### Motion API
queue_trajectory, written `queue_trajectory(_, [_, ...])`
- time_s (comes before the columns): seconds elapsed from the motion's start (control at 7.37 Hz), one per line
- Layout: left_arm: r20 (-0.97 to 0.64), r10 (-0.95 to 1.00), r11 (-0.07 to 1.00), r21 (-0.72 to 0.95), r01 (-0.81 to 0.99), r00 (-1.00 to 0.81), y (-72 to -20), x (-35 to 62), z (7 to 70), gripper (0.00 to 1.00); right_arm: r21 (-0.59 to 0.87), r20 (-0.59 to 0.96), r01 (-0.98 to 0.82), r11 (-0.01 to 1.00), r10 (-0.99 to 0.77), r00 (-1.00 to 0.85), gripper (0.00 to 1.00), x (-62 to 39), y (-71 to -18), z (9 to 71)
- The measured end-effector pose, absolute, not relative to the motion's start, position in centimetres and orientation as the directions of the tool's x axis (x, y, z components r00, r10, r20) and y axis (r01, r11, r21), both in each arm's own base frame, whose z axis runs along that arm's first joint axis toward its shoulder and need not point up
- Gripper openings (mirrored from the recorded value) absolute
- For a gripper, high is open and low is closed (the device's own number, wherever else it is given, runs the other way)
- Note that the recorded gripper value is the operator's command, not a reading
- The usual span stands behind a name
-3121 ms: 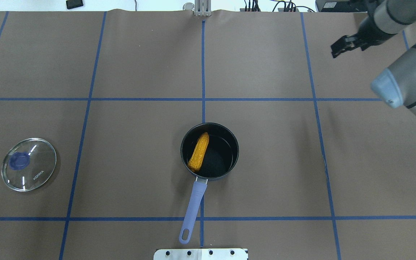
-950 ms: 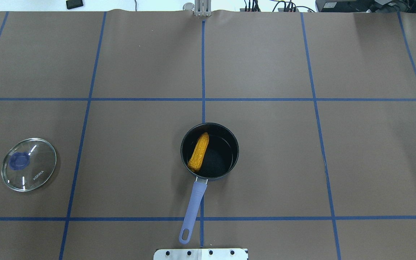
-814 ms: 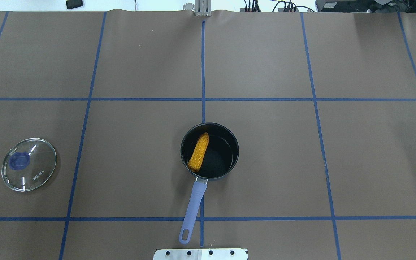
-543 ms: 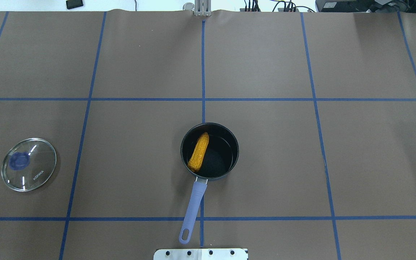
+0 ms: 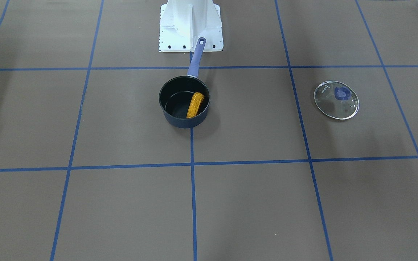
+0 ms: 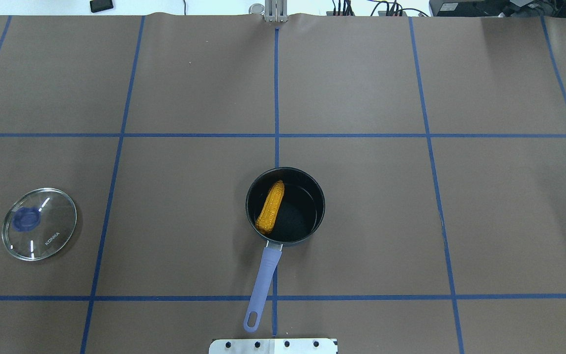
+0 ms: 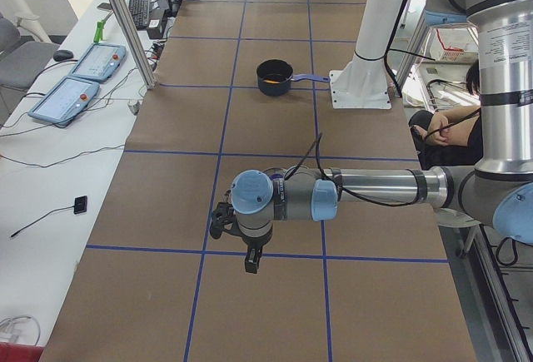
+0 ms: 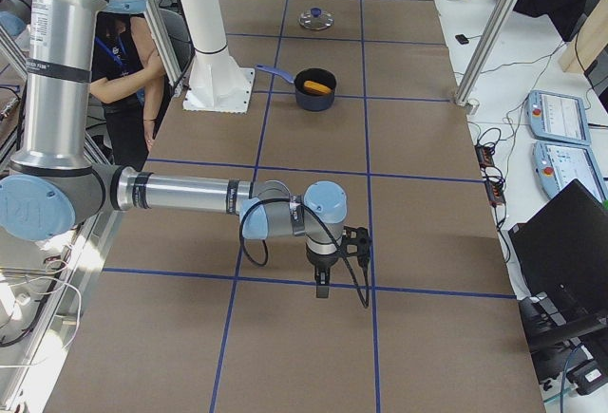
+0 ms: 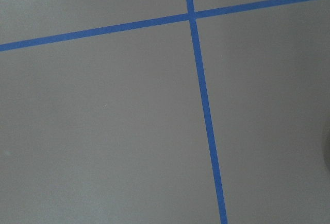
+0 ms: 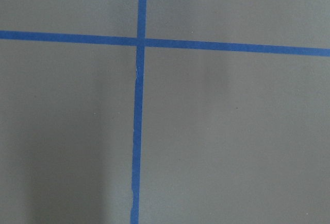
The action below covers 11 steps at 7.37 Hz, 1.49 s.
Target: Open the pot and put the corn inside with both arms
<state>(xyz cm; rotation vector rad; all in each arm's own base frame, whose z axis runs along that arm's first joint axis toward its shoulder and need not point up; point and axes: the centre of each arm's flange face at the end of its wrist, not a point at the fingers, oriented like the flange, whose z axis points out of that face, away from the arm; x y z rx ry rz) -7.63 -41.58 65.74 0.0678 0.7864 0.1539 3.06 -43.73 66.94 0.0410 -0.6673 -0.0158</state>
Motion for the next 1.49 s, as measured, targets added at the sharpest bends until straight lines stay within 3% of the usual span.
queue_trajectory(1.49, [-0.699, 0.171, 0.985, 0.128, -0.113, 0.695, -41.7, -7.6, 65.3, 0.98, 0.081, 0.641, 0.004, 0.997, -0.055, 0.766, 1.0, 2.7, -44.5, 64.9])
